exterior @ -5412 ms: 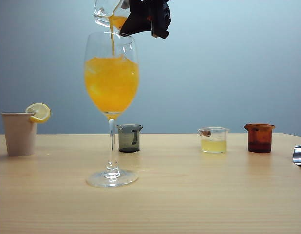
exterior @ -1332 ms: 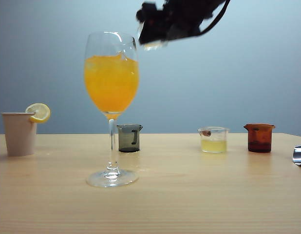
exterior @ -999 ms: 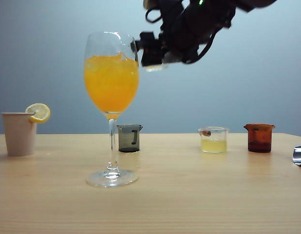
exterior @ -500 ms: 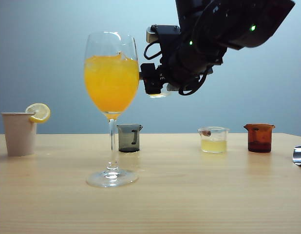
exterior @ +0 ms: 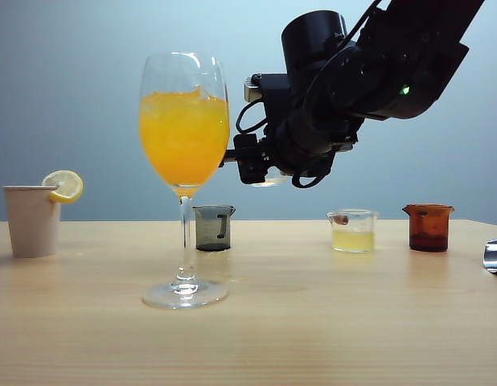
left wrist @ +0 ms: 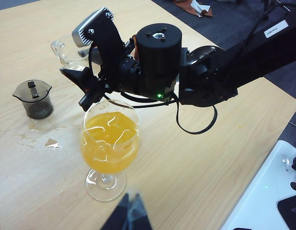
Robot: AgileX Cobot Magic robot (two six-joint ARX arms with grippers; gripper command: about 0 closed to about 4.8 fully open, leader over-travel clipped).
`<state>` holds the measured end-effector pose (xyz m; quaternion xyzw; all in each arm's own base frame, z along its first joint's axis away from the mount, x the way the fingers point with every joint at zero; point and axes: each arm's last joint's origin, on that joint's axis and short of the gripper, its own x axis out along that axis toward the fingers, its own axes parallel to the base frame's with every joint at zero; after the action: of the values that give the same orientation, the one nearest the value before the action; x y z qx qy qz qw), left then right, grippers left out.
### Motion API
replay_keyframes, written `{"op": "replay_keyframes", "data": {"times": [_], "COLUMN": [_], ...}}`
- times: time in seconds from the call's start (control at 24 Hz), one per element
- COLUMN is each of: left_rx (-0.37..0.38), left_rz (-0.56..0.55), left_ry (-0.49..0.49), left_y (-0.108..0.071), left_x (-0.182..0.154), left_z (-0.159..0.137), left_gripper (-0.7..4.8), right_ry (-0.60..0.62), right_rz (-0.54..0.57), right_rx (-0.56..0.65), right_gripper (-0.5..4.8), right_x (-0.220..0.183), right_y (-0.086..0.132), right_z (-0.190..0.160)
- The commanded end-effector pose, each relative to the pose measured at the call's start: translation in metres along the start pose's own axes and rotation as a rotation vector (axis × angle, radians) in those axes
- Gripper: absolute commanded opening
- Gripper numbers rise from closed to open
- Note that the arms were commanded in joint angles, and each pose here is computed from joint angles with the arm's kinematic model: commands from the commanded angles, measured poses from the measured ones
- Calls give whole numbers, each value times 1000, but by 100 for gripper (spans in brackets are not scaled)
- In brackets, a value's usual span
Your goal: Pick up the second measuring cup from the left, pour the orange juice inside into the goblet, and finally put the measuring cup back in its original place.
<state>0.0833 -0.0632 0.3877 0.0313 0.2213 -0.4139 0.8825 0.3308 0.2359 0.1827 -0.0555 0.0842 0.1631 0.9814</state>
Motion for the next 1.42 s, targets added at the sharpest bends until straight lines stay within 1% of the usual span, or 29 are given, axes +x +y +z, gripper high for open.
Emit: {"op": "replay_keyframes", "data": {"times": [0.04,0.25,0.37,0.46,0.87,1.21,1.42], "left_rx": [11,11,11,11,10,10,10], "left_rz": [-7,-7,-7,-7,-7,-7,-7], "left_ry": [-20,-20,-20,-20,-19,-19,-20], "left_y": [-1,-1,-1,-1,-1,-1,-1], "left_x": [-2,-2,-2,-2,-1,-1,-2], "left_z": [3,3,3,3,3,3,3], "left_gripper": [-6,-6,-6,-6,-6,-6,-6], "right_ry": [-41,-25,-18,-32,-29,-21,-20], "right_rz": [-4,-7,-28,-28,-34,-46,-46], "right_rx": [18,35,45,71,72,72,72], "right_gripper": [48,48,48,48,48,48,48], "right_x": [3,10,13,14,21,23,31], "right_y": [2,4,4,4,2,-2,0], "right_z": [-1,-15,-23,-23,-35,-38,-41]}}
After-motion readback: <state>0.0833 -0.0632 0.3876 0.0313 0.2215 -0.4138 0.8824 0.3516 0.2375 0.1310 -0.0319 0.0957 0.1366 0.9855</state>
